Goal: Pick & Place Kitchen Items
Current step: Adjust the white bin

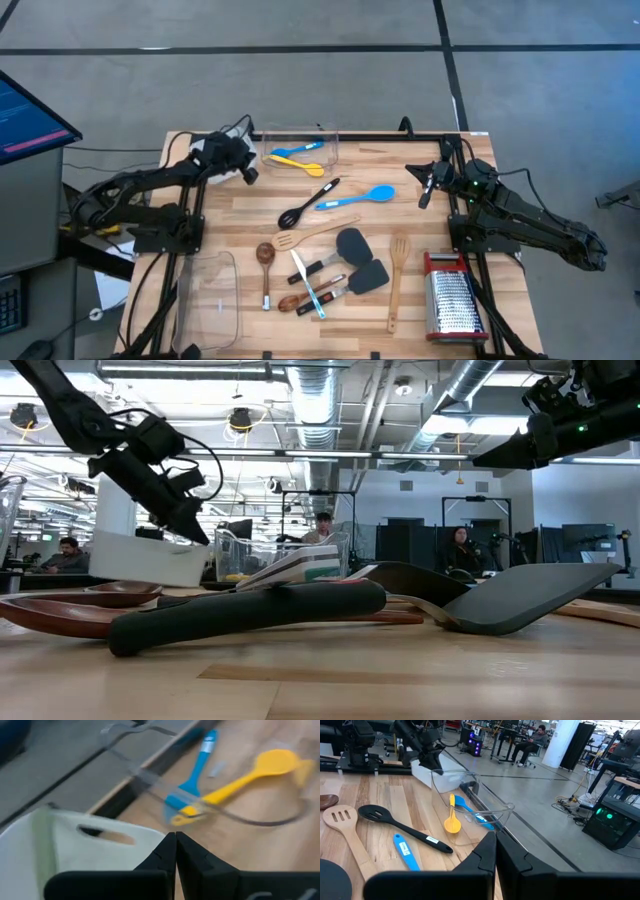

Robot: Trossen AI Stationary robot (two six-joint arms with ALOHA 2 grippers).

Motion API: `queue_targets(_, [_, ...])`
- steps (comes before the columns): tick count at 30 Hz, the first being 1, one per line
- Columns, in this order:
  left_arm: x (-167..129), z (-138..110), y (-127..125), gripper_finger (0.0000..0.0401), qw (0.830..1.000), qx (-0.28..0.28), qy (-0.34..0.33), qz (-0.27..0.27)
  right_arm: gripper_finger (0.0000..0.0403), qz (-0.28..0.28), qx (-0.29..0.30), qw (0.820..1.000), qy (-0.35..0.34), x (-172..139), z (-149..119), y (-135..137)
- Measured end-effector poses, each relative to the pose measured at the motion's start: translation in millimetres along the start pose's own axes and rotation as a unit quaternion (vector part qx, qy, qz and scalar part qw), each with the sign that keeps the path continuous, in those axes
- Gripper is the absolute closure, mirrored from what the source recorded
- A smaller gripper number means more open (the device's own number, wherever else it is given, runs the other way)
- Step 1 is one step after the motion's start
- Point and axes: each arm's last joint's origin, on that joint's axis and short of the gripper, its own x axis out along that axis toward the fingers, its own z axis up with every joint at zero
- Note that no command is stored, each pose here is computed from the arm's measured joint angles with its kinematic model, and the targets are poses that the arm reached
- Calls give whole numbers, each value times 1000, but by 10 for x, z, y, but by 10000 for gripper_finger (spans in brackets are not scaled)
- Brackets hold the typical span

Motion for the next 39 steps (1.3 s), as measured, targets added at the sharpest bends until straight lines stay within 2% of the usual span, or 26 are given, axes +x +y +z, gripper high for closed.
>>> queue_targets(5, [0, 1, 33, 400, 1000, -5, -1, 16, 401, 0, 0, 1000, 0, 0, 0, 1])
queue_targets(10, [0, 30, -67, 400, 1000, 8, -11, -10, 401, 0, 0, 1000, 0, 0, 0, 1])
queue_targets(20, [-6, 67, -162, 400, 999, 23, -23, -18, 401, 1, 0, 1000, 0, 0, 0, 1])
queue_targets(25, [-12, 79, -148, 400, 999, 22, -25, 3, 401, 1, 0, 1000, 0, 0, -1, 1])
queue_targets(29, [-97, 147, -168, 400, 998, 25, -52, 2, 401, 0, 0, 1000, 0, 1, -1, 1])
queue_targets(31, [-174, 199, -185, 400, 997, 27, -70, 15, 401, 1, 0, 1000, 0, 0, -1, 1])
queue_targets(33, [-248, 238, -185, 400, 995, 26, -79, 58, 401, 1, 0, 1000, 0, 0, -1, 1])
queue_targets(36, [-319, 207, -156, 400, 991, 22, -52, 121, 401, 1, 0, 1000, 0, 0, -1, 1])
queue_targets(39, [-316, 126, -143, 400, 992, -2, -13, 128, 401, 1, 0, 1000, 0, 0, 0, 1])
